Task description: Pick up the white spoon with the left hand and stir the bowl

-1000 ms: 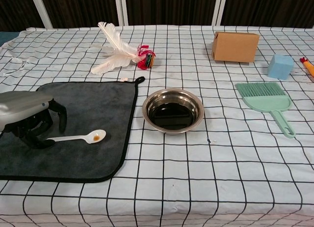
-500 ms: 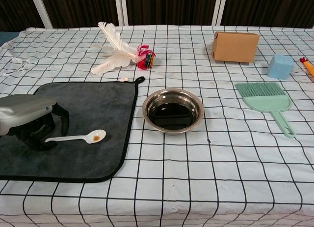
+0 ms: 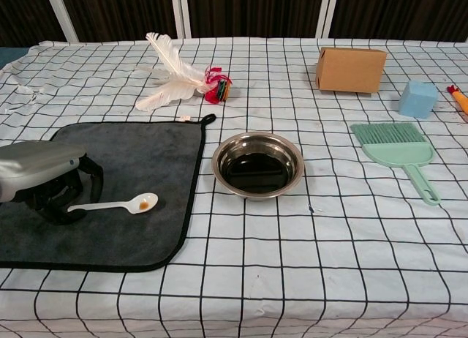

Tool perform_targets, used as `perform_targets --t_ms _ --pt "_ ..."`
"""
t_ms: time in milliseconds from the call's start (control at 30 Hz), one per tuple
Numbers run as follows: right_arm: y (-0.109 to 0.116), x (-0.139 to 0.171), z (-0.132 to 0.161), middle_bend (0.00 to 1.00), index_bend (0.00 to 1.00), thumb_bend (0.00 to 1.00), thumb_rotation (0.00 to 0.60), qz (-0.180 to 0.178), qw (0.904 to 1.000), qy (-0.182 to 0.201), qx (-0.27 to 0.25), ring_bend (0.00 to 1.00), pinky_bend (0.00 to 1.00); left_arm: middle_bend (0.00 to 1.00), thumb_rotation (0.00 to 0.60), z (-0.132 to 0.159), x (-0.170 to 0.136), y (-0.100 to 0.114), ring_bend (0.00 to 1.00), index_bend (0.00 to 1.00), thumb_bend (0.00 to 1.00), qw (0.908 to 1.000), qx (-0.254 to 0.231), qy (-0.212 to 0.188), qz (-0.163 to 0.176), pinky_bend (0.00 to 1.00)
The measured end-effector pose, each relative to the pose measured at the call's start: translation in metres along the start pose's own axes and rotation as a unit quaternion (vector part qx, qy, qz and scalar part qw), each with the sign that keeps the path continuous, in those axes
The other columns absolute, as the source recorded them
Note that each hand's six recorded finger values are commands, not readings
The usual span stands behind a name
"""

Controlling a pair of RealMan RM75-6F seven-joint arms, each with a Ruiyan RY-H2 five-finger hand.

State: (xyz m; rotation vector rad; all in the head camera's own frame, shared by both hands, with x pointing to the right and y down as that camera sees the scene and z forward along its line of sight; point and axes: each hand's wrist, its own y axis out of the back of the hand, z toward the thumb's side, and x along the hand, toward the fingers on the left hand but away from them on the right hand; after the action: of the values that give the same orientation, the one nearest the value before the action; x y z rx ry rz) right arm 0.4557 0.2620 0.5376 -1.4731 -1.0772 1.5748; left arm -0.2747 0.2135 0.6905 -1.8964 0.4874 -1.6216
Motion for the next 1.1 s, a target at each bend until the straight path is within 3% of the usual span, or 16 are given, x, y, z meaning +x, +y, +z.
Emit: perform_targets --t_ms 1100 --pt "-0.0014 -0.0006 0.0025 0.11 0.00 0.22 0.600 0.002 1.0000 0.002 0.006 0.19 0.26 0.85 0.600 -0.0050 0.0017 -0.0005 0.81 0.55 0.45 0.9999 0.006 0.010 0.007 0.82"
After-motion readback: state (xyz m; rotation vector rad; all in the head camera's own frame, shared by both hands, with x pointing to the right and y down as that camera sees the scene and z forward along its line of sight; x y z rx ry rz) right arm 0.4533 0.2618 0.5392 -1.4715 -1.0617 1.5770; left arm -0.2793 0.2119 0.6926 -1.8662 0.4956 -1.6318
